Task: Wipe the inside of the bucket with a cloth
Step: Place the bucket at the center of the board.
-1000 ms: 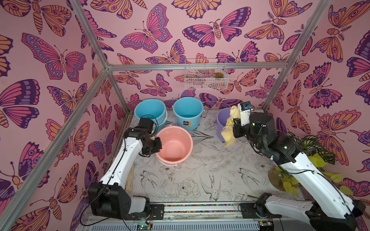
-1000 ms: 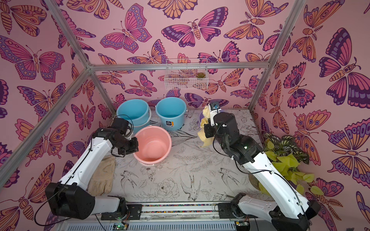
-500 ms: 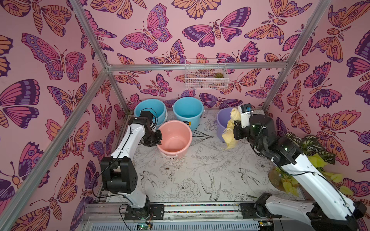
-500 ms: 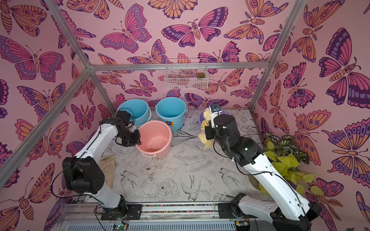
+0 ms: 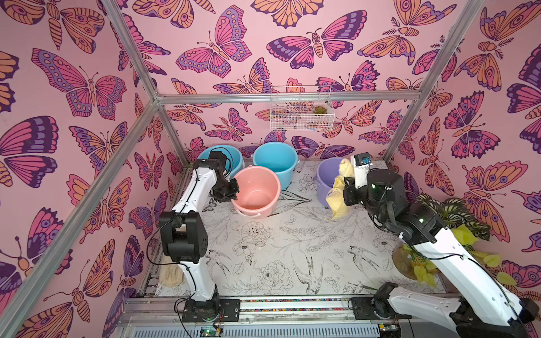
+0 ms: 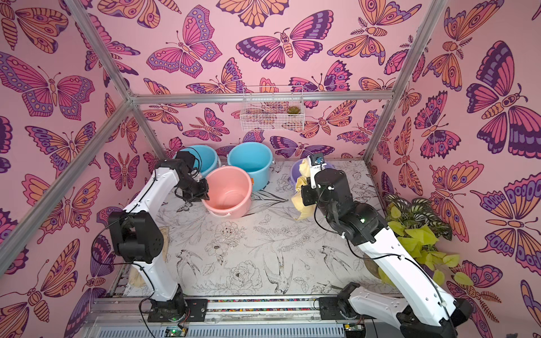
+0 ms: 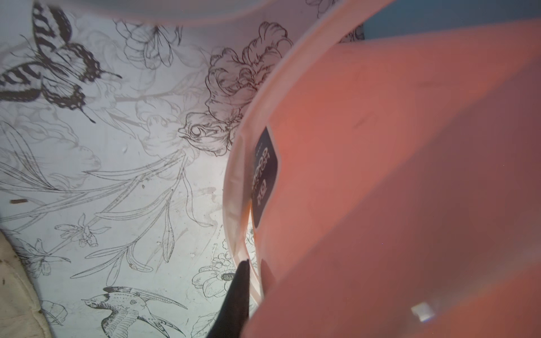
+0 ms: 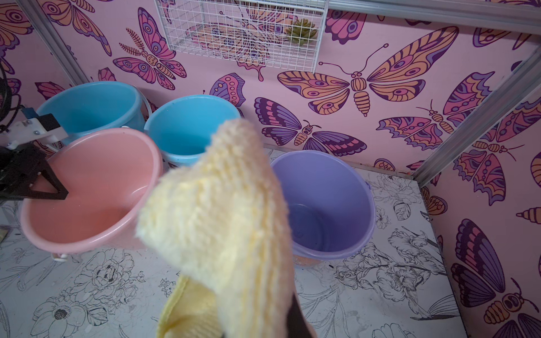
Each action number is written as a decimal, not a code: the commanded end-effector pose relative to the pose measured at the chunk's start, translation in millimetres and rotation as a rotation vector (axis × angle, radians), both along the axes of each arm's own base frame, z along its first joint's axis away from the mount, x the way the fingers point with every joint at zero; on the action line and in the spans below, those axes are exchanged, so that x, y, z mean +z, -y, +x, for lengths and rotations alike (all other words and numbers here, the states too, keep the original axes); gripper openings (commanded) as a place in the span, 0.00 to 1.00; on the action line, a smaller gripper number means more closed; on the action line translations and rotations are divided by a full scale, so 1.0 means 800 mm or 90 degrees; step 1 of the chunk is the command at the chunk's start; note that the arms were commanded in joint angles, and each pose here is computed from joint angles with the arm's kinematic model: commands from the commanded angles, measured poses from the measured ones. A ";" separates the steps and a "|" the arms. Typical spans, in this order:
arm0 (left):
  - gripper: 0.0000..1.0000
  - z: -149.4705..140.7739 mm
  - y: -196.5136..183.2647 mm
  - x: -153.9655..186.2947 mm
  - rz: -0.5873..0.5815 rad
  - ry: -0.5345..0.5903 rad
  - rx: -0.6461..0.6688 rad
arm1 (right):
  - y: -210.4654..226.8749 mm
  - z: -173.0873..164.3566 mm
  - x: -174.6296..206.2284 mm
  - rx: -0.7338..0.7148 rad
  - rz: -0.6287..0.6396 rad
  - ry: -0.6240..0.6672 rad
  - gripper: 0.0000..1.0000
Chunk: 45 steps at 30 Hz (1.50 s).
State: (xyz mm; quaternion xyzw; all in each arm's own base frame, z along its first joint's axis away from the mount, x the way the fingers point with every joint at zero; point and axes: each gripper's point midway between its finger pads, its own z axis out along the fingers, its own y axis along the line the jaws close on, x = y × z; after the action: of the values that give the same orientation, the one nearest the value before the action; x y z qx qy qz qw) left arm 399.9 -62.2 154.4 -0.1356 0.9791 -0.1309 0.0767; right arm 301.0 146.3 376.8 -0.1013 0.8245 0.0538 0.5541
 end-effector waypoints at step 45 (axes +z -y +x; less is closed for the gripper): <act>0.23 0.085 -0.020 0.047 0.000 0.063 0.118 | 0.024 -0.010 0.009 -0.026 -0.029 0.017 0.00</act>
State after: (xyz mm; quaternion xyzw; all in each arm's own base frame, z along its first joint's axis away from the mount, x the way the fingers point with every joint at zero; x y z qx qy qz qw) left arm 483.1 -47.7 167.8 -0.2291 0.9564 -0.1315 0.1246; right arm 296.0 134.6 377.6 -0.1110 0.8240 0.0256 0.5550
